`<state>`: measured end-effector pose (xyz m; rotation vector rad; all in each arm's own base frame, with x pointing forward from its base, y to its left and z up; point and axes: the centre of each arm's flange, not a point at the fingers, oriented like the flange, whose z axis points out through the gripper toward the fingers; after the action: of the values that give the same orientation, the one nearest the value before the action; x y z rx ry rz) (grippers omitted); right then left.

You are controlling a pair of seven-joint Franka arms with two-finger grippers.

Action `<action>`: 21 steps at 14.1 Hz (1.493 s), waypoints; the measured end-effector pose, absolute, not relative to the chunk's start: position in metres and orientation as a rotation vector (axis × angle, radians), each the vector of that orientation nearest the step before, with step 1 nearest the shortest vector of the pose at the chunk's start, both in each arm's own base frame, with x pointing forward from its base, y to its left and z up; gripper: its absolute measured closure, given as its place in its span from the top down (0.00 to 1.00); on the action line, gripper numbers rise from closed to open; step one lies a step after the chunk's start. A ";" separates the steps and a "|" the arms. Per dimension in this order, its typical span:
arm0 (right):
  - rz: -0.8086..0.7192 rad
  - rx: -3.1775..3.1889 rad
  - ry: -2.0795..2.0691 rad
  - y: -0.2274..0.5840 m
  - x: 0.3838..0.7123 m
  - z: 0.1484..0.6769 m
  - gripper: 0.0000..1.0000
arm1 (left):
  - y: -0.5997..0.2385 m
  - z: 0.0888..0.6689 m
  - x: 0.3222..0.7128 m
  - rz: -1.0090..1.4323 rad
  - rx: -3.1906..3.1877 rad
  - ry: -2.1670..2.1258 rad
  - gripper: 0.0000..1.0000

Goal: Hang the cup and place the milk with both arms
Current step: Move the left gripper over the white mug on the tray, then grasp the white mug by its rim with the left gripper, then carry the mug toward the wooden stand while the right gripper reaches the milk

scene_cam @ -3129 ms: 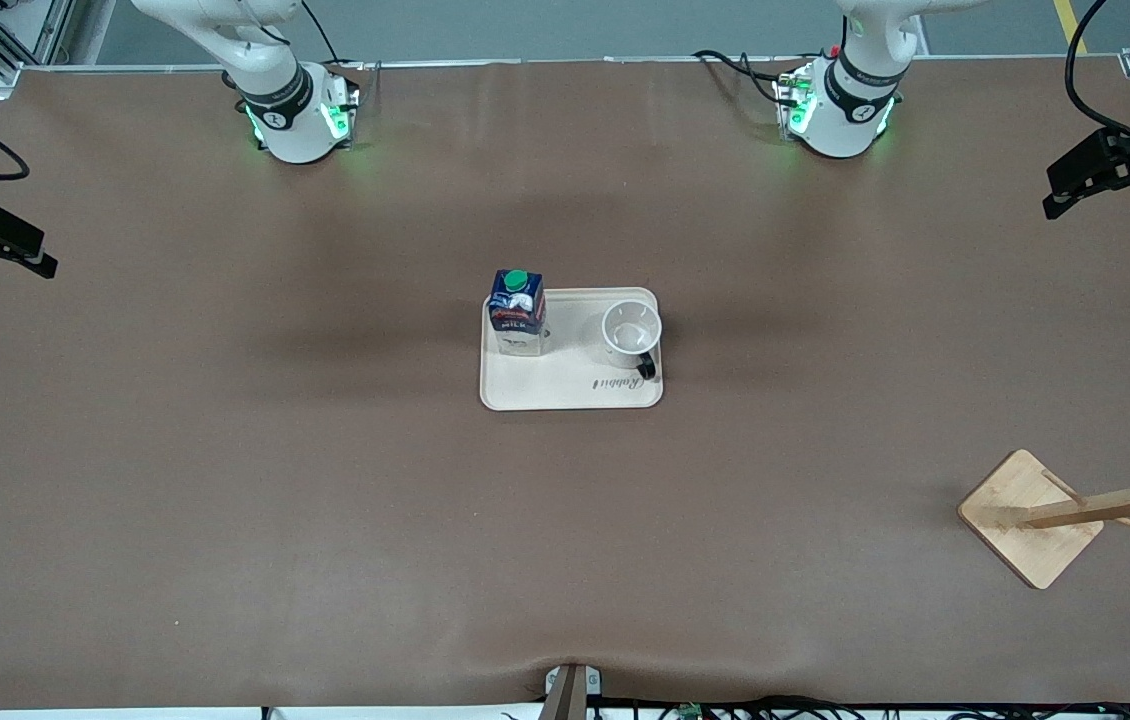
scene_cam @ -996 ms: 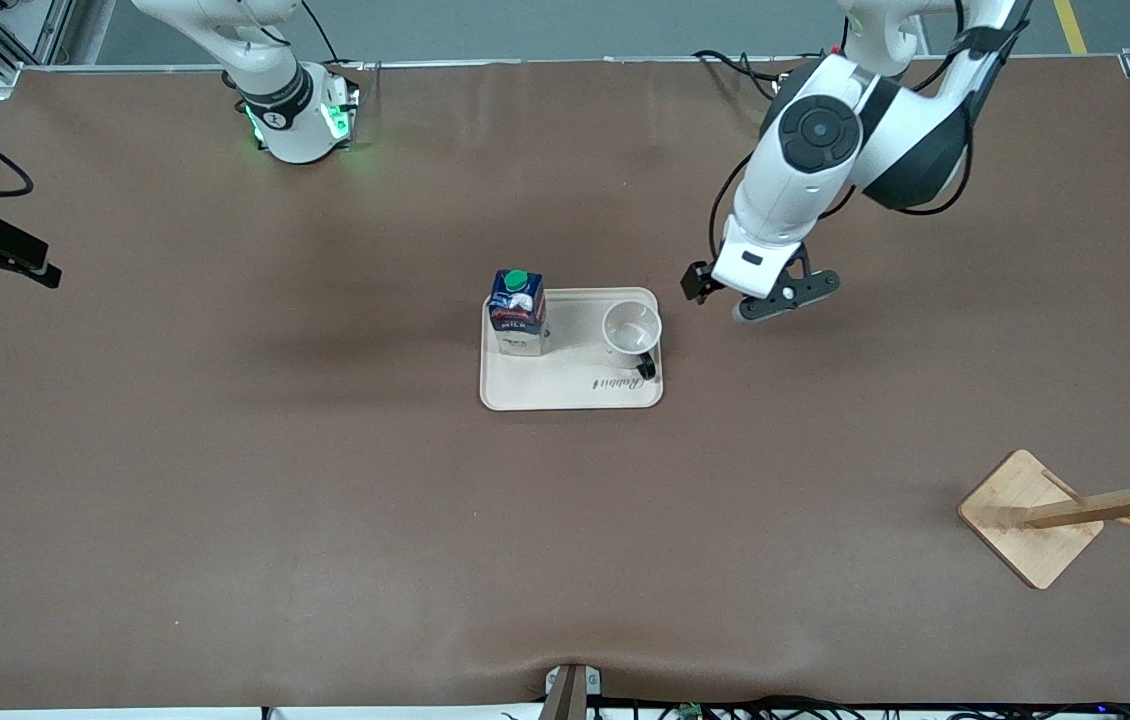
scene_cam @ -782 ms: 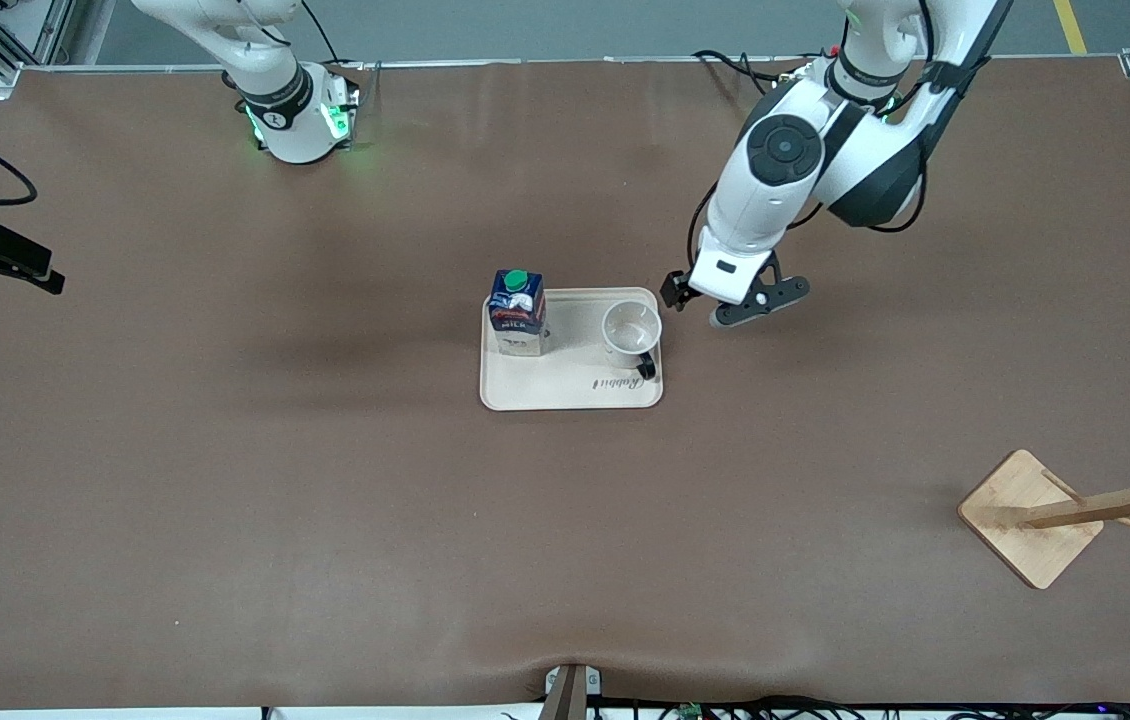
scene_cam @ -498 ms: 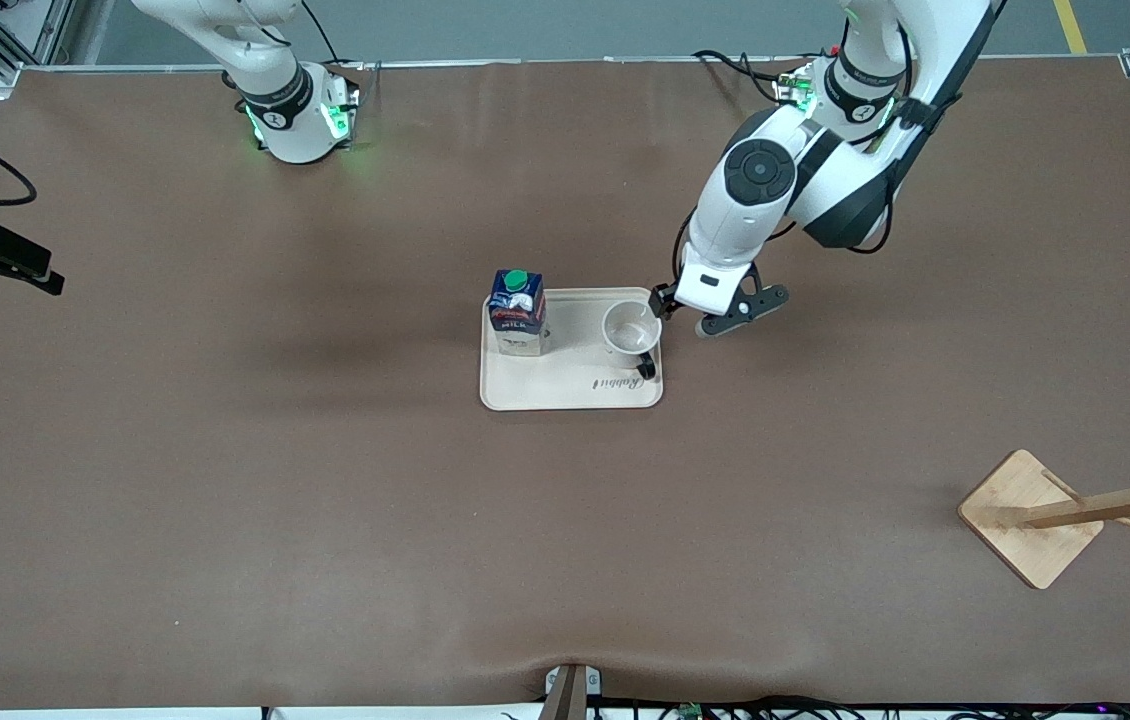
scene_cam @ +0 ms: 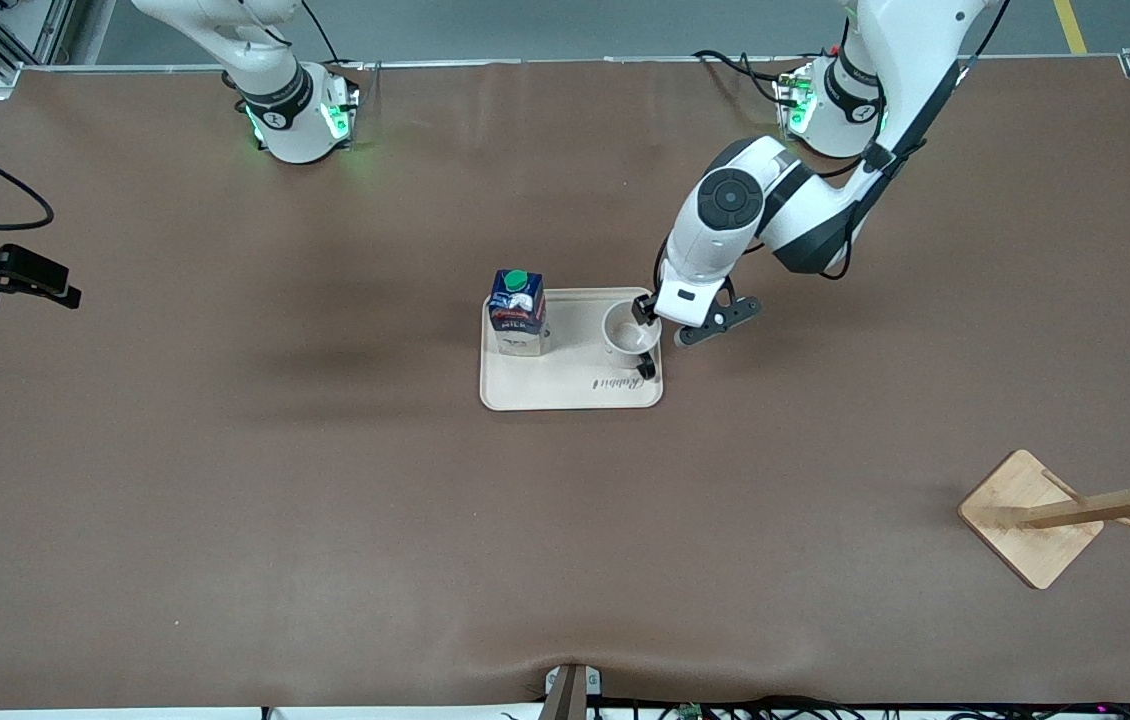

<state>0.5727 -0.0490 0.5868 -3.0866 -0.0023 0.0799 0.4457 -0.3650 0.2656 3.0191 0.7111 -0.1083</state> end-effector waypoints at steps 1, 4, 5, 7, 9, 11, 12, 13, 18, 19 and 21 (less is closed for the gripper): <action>0.086 -3.085 -0.007 -0.047 0.574 0.585 1.00 | -0.368 0.259 0.444 -0.098 3.023 0.723 0.77; 0.094 -3.083 -0.013 -0.045 0.575 0.582 1.00 | -0.374 0.241 0.442 -0.085 3.031 0.735 0.62; 0.094 -3.083 -0.013 -0.045 0.575 0.582 1.00 | -0.375 0.237 0.444 -0.086 3.030 0.733 0.52; 0.093 -3.083 -0.013 -0.045 0.575 0.582 1.00 | -0.380 0.230 0.448 -0.069 3.039 0.699 0.30; 0.093 -3.083 -0.013 -0.045 0.575 0.582 1.00 | -0.383 0.229 0.453 -0.050 3.040 0.677 0.10; 0.093 -3.083 -0.013 -0.045 0.575 0.582 1.00 | -0.382 0.236 0.464 -0.016 3.029 0.677 0.06; 0.093 -3.083 -0.013 -0.045 0.575 0.582 1.00 | -0.381 0.244 0.471 0.009 3.021 0.672 0.06; 0.093 -3.083 -0.013 -0.045 0.575 0.582 1.00 | -0.378 0.255 0.479 0.040 3.013 0.670 0.06; 0.169 -3.075 -0.020 -0.043 0.586 0.554 1.00 | -0.351 0.356 0.526 0.237 3.077 0.642 0.06; 0.185 -3.074 -0.026 -0.040 0.588 0.548 1.00 | -0.340 0.379 0.537 0.286 3.078 0.638 0.06; 0.203 -3.071 -0.040 -0.035 0.591 0.542 1.00 | -0.308 0.417 0.561 0.378 3.073 0.604 0.06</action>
<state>0.5906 -0.0346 0.5421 -3.0711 -0.0399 0.2030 0.5612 -0.3080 0.4173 3.0730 0.6042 0.3779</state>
